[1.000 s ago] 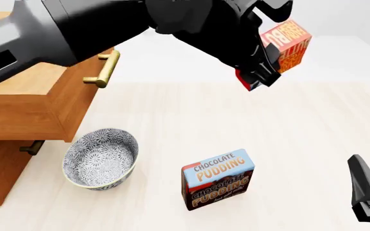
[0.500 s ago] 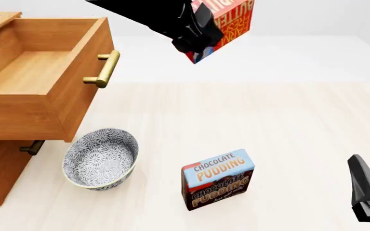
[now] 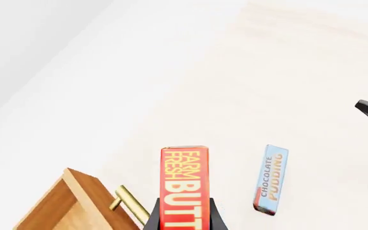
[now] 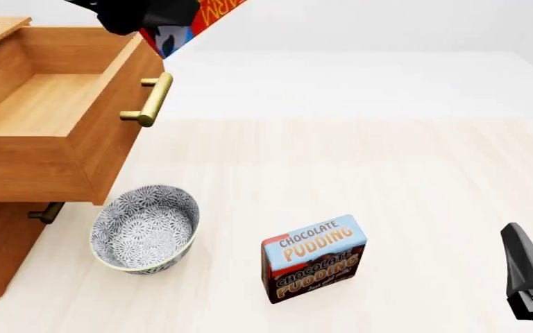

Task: Put the butter at the back in the top drawer of the cabinet and close it.

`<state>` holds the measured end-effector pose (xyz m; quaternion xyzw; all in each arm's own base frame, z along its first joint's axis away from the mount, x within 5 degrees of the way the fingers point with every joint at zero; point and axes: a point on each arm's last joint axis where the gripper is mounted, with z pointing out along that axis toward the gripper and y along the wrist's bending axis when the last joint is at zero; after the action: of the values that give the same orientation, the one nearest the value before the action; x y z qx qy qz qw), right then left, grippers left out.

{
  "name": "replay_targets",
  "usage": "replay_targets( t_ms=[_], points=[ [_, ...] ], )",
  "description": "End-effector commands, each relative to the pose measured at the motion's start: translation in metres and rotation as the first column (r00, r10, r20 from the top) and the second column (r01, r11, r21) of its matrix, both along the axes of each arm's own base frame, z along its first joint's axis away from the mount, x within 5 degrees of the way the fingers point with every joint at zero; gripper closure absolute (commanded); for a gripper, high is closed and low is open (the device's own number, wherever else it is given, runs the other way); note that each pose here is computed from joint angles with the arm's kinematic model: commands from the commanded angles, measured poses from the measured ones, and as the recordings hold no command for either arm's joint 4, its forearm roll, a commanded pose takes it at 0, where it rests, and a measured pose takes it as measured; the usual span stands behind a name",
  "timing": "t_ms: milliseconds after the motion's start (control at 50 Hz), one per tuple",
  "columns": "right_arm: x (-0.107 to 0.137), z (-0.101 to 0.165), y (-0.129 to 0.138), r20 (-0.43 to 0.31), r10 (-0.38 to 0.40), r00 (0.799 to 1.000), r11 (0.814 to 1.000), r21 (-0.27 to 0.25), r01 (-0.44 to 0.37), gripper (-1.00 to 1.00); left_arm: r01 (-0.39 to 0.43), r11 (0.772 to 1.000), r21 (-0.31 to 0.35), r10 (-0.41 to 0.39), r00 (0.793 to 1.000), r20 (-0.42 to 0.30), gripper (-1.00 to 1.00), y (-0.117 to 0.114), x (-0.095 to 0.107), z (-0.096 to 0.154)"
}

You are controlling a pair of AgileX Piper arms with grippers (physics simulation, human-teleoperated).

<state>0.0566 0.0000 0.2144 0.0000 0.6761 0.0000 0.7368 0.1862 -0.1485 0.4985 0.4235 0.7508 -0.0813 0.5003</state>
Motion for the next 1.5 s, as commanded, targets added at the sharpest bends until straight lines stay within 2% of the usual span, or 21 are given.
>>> replay_targets(
  t_ms=[20,280,620,880,1080,1240,1500],
  points=[
    [0.0,0.0,0.0,0.0,0.0,1.0,1.0,0.0,0.0,-1.0,-0.065,0.998,-0.003,0.065,0.998,0.025,1.0,0.034,-0.02,0.012],
    [0.0,0.0,0.0,0.0,0.0,1.0,1.0,0.0,0.0,-1.0,-0.174,0.985,-0.001,0.174,0.984,0.038,1.0,0.071,-0.039,0.023],
    [0.0,0.0,0.0,0.0,0.0,1.0,1.0,0.0,0.0,-1.0,-0.251,0.968,0.007,0.251,0.968,0.028,1.0,0.089,-0.05,0.019],
    [0.0,0.0,0.0,0.0,0.0,1.0,1.0,0.0,0.0,-1.0,-0.335,0.942,0.0,0.335,0.942,-0.02,1.0,0.095,-0.036,0.012],
    [0.0,0.0,0.0,0.0,0.0,1.0,1.0,0.0,0.0,-1.0,-0.365,0.931,0.008,0.365,0.93,-0.051,1.0,0.095,-0.024,0.004],
    [0.0,0.0,0.0,0.0,0.0,1.0,1.0,0.0,0.0,-1.0,-0.414,0.91,0.014,0.414,0.907,-0.084,1.0,0.099,-0.01,-0.006],
    [0.0,0.0,0.0,0.0,0.0,1.0,1.0,0.0,0.0,-1.0,-0.458,0.888,0.023,0.458,0.882,-0.108,1.0,0.106,-0.002,-0.017]
  ],
)
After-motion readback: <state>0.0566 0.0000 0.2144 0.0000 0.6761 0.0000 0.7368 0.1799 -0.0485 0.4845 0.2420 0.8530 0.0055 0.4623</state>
